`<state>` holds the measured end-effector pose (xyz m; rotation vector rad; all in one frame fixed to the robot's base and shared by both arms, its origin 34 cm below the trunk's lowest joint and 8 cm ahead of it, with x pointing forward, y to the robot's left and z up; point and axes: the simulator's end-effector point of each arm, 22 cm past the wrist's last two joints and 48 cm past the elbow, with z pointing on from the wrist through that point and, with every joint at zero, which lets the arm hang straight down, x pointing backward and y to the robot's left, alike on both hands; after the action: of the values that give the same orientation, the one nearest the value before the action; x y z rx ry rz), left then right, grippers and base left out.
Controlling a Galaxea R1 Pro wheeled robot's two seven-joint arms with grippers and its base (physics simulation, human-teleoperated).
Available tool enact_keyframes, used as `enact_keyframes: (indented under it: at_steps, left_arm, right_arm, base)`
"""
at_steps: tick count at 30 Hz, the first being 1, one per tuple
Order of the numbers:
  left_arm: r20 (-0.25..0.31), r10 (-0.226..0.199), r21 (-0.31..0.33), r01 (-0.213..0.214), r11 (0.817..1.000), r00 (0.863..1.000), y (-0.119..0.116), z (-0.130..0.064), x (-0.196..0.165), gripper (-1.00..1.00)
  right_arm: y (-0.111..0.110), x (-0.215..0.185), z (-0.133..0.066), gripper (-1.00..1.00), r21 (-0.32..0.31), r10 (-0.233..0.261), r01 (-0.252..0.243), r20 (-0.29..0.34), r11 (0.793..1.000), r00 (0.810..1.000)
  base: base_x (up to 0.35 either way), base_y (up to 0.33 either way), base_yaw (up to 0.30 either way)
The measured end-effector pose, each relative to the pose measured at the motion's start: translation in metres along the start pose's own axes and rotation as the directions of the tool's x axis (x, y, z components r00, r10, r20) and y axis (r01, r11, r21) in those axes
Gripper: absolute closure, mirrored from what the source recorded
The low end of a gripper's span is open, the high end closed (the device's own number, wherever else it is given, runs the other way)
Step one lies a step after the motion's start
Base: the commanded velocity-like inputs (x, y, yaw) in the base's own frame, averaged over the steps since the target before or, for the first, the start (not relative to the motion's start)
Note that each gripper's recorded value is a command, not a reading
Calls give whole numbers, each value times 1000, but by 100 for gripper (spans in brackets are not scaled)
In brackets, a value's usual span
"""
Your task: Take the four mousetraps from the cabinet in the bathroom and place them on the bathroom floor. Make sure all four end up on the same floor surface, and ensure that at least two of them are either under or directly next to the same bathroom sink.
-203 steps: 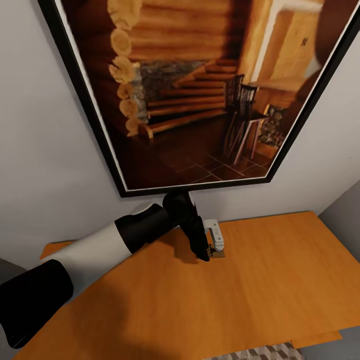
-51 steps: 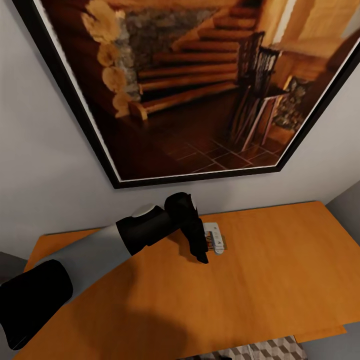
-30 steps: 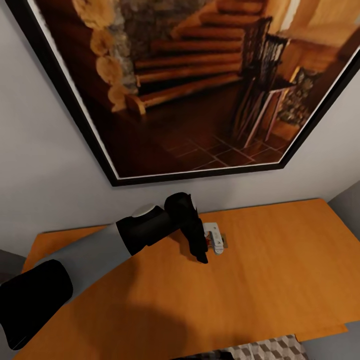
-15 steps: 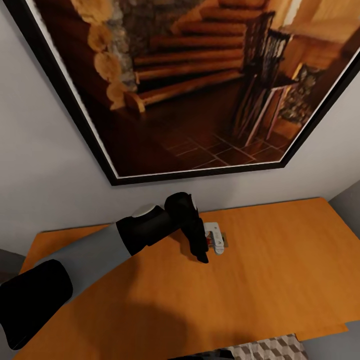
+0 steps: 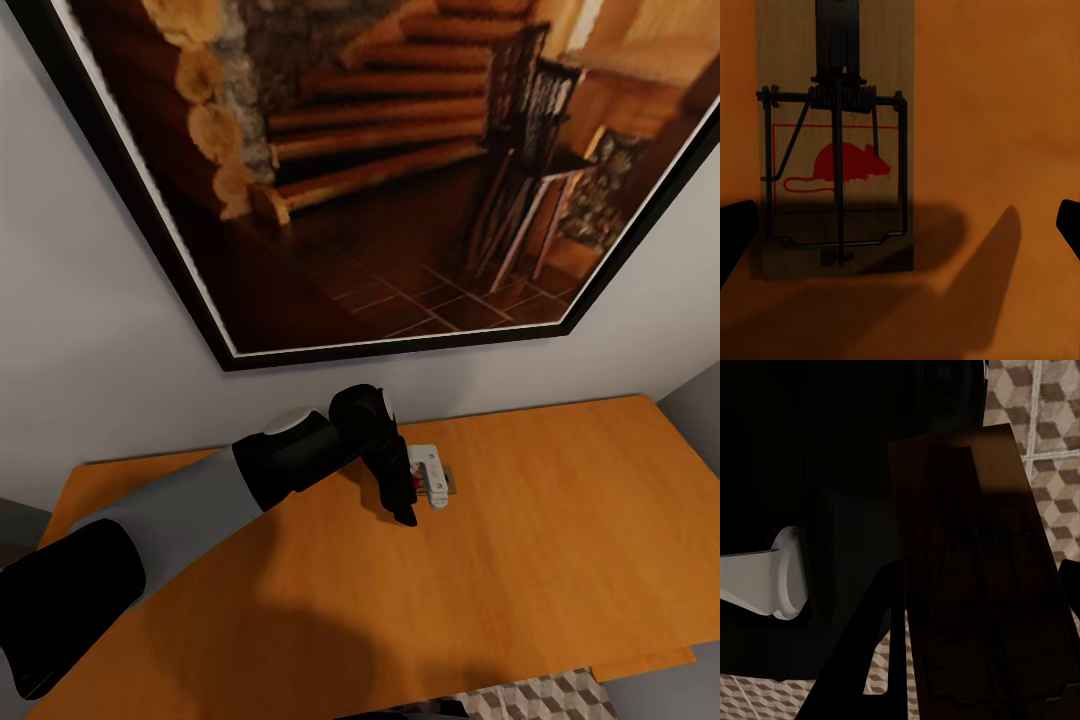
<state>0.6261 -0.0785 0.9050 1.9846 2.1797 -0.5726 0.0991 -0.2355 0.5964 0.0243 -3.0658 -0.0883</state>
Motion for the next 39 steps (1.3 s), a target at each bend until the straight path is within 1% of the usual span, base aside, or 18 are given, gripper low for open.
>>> enact_keyframes:
  at_steps: [6, 7, 31, 38, 39]
  left_arm:
    - [0, 0, 0, 0, 1000, 1000, 0, 0, 0, -100]
    - [0, 0, 0, 0, 1000, 1000, 0, 0, 0, 100]
    - [2, 5, -2, -5, 1000, 1000, 0, 1, -1, 100]
    - [2, 2, 0, -2, 1000, 1000, 0, 0, -1, 100]
    - [7, -6, 12, 6, 1000, 1000, -3, 1, -2, 100]
  right_arm:
    - [0, 0, 0, 100, 0, 0, 0, 0, 1000, 1000]
    - [0, 0, 0, 100, 0, 0, 0, 0, 1000, 1000]
    - [1, 0, 0, 100, -1, 0, 0, 0, 1000, 1000]
    - [1, 0, 0, 100, -1, 0, 0, 0, 1000, 1000]
    - [1, 0, 0, 100, -1, 0, 0, -1, 1000, 1000]
  base:
    - [0, 0, 0]
    - [0, 0, 0]
    - [0, 0, 0]
    - [0, 0, 0]
    - [0, 0, 0]
